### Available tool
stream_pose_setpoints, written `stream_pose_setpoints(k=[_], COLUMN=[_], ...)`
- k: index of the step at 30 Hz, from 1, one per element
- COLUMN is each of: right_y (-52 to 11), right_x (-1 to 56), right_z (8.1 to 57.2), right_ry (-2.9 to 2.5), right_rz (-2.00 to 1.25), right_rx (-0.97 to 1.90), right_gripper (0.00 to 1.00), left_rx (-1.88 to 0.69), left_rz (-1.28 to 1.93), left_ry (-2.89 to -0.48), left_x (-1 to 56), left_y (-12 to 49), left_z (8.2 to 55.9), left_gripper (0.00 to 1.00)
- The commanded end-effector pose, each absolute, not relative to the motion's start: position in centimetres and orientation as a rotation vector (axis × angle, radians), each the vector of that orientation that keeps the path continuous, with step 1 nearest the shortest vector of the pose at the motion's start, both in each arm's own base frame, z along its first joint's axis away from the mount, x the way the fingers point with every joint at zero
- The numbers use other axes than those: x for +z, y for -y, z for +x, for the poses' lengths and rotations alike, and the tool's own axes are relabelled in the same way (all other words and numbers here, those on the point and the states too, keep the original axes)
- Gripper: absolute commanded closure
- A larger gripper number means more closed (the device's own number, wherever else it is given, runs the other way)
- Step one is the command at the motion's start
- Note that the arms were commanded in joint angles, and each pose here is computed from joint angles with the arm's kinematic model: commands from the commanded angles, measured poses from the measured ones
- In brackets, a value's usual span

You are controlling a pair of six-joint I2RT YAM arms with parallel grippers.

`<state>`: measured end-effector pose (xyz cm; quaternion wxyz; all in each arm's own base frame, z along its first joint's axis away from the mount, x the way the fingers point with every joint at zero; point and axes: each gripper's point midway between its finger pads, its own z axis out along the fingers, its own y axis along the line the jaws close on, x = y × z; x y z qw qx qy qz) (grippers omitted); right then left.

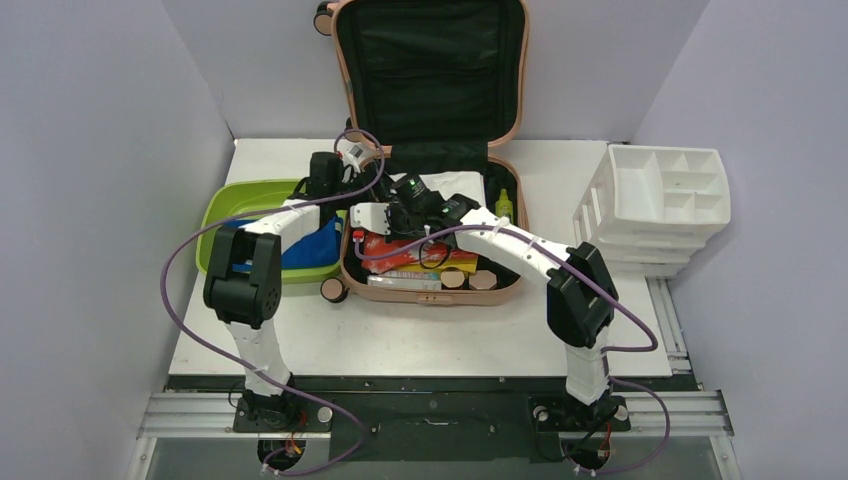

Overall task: Open, take out, and arrange the luggage
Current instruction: Pass from the right arm to the left

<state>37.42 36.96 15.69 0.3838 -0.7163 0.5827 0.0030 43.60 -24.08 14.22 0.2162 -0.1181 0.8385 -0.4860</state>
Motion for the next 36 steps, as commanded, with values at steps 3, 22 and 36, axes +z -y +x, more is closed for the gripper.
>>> stream_pose_setpoints(k=[3,22,36], right_y=[-36.9,-33.1,-19.1], right_x=[20.8,26.2,24.8], right_z=[37.3,34.0,31.1], right_ry=[-1.448,-1.522,-1.638], right_rz=[-1.733,-1.613,-1.352], right_rx=[0.063,0.222,0.131], right_gripper=[1.00,0.17,0.14], left_rx=[-1.279,-1.311,-1.110], left_rz=[-0.366,-0.337,-0.187], left_ry=[-2.407,-2.431,-2.418], left_x=[10.5,9.8,16.3], left_y=[23.7,24.2,22.6], left_z=[44.2,44.0,44.5], left_gripper=[0.10,0.96,1.00])
